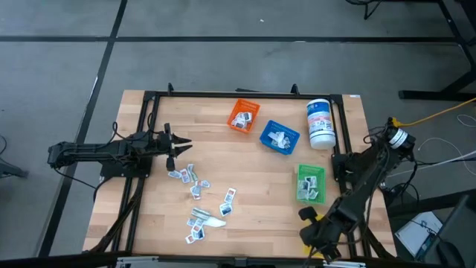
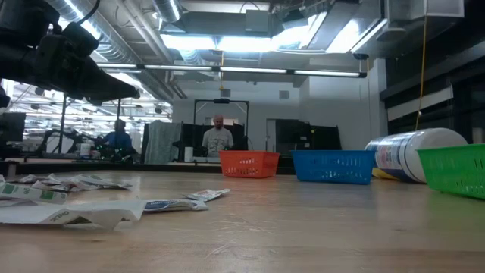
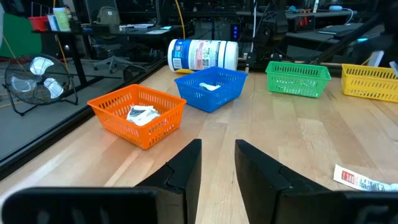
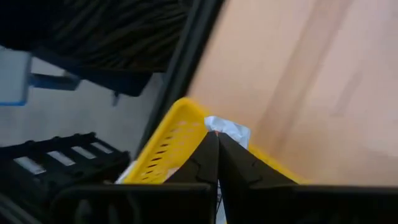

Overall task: Pick & Place First Aid Supplies
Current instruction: Put the orange ointment pack into the yellow basket, then put the green bandage pack into the blue basket

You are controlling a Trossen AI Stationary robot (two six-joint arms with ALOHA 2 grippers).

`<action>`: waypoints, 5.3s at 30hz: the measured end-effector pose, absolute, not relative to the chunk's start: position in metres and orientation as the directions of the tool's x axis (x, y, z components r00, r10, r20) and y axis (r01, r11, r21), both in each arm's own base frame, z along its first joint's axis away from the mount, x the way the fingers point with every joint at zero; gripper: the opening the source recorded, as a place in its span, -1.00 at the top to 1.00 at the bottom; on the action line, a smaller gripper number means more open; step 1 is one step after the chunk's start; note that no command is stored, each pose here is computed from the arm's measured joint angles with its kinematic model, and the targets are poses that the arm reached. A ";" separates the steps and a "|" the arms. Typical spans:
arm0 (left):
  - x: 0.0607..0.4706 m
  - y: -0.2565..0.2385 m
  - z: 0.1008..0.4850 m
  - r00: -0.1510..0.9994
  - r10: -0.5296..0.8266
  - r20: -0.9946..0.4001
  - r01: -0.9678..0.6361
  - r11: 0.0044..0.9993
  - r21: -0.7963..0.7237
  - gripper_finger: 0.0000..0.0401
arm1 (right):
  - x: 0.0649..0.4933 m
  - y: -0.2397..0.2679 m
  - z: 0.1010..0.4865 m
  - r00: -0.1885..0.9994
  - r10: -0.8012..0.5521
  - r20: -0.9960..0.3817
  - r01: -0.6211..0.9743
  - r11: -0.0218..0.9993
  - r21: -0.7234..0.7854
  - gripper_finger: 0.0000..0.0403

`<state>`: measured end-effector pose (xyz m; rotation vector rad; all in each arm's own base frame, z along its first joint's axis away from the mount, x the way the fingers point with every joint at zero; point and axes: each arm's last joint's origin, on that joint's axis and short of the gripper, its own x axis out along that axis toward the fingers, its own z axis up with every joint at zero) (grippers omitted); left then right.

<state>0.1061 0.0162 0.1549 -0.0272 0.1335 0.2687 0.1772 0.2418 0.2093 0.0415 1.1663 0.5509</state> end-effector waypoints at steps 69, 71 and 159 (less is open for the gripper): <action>0.106 0.016 0.155 0.955 0.263 -0.135 -0.267 0.964 -0.009 0.54 | 0.237 0.151 0.218 0.428 0.424 -0.798 -0.271 0.903 0.334 0.49; 0.106 0.016 0.155 0.955 0.263 -0.135 -0.267 0.964 -0.009 0.55 | 0.245 0.143 0.220 0.483 0.391 -0.783 -0.283 0.917 0.283 0.49; 0.106 0.016 0.155 0.955 0.263 -0.136 -0.266 0.964 -0.009 0.54 | 0.495 0.143 0.144 0.639 0.452 -0.622 -0.763 0.475 -0.439 0.49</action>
